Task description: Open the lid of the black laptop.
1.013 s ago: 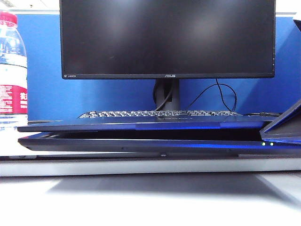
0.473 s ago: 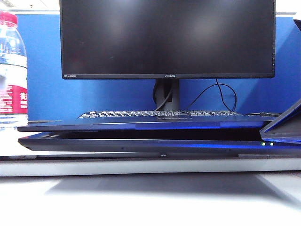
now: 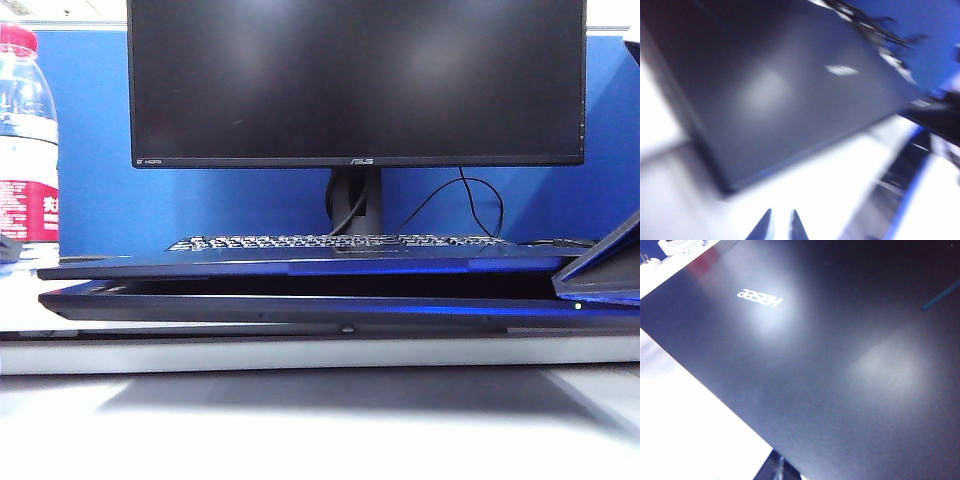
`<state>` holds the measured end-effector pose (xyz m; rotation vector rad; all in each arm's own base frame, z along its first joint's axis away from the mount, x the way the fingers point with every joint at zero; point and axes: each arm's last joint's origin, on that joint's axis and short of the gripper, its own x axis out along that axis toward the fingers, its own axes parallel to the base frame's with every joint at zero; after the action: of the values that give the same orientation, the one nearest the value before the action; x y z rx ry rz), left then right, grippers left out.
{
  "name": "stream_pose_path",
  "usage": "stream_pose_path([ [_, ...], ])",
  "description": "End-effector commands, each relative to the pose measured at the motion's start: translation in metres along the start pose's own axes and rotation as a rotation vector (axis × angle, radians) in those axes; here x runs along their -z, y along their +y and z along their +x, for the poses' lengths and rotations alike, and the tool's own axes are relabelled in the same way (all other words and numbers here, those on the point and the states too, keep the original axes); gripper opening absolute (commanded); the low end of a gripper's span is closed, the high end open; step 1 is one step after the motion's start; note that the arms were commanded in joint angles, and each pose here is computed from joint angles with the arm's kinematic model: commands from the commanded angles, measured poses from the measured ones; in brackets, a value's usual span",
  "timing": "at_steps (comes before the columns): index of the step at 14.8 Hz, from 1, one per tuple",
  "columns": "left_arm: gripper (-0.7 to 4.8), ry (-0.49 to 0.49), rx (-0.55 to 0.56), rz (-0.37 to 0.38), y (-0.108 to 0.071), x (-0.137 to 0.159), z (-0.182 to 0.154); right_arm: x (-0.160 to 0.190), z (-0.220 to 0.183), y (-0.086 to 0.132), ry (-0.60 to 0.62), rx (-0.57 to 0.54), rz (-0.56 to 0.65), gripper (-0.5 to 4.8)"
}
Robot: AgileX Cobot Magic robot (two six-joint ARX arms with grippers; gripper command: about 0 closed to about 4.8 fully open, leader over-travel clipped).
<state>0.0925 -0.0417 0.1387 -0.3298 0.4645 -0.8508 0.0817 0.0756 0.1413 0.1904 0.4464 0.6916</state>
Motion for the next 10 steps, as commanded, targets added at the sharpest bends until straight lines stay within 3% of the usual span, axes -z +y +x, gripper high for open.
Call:
stream_pose_path([
  [1, 0.5, 0.004, -0.04, 0.003, 0.0017, 0.0015, 0.0, -0.0145, -0.0022, 0.003, -0.128, 0.01, 0.0, -0.06],
  [6, 0.52, 0.037, 0.033, 0.024, -0.0041, 0.0037, 0.003, -0.0145, -0.0022, 0.003, -0.129, 0.009, 0.005, -0.06],
  [10, 0.53, 0.023, -0.043, 0.05, -0.0021, 0.0035, 0.0036, -0.0149, -0.0022, 0.0032, -0.133, 0.008, 0.006, -0.06],
])
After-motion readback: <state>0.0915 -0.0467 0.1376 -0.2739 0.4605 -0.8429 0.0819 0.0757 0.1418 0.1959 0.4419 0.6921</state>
